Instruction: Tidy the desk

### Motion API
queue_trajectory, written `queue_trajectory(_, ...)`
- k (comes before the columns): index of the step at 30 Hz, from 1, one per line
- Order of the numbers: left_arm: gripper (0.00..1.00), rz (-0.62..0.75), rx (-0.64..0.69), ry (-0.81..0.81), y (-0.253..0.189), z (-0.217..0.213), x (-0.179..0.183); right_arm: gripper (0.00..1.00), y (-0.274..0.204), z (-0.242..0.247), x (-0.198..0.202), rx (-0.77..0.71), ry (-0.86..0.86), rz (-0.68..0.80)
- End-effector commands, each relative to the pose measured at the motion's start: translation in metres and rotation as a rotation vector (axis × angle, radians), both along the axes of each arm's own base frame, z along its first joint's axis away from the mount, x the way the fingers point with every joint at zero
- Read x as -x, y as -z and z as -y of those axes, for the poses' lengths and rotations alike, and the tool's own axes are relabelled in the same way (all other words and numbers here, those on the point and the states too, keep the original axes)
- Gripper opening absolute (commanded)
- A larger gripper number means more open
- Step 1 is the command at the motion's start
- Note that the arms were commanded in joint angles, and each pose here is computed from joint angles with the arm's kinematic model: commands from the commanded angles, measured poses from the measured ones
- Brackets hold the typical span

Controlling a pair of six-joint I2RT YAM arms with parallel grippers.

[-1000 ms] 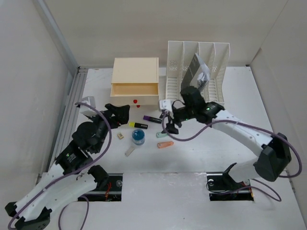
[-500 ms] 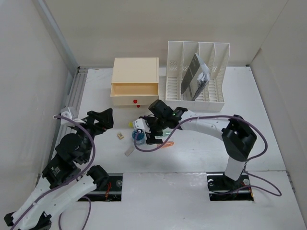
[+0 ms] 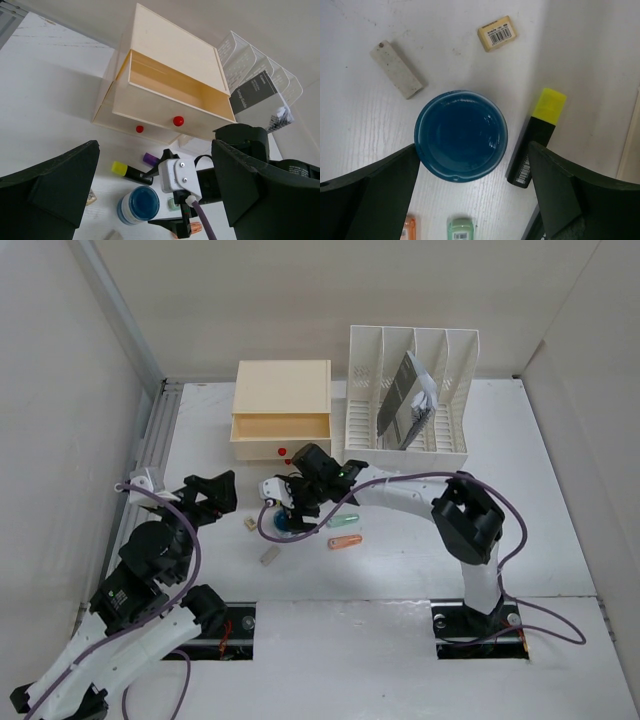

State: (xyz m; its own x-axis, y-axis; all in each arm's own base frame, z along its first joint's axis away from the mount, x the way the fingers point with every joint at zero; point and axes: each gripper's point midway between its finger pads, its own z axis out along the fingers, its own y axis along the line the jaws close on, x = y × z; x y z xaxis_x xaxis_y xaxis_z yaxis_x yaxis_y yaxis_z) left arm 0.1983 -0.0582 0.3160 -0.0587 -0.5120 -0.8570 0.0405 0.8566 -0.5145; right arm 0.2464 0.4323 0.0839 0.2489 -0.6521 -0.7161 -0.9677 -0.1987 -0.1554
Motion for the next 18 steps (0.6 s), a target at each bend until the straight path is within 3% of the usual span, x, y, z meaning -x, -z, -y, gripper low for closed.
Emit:
queue_trajectory(1,0.93,0.036,0.018,0.001,-0.009,-0.003,0.003,0.93,-0.014,-0.023,0.006,-0.057,-0.036,0.0)
queue_trajectory(13,0.94,0.036,0.018,0.001,-0.007,-0.004,0.004,0.93,0.003,-0.028,0.015,-0.036,-0.047,-0.064)
queue_trajectory(16,0.94,0.043,0.025,0.001,-0.008,-0.005,0.005,0.85,0.002,-0.03,0.015,-0.043,-0.041,-0.065)
queue_trajectory(18,0.94,0.043,0.025,0.001,-0.008,-0.005,0.005,0.65,0.007,-0.032,0.019,-0.034,-0.05,-0.072)
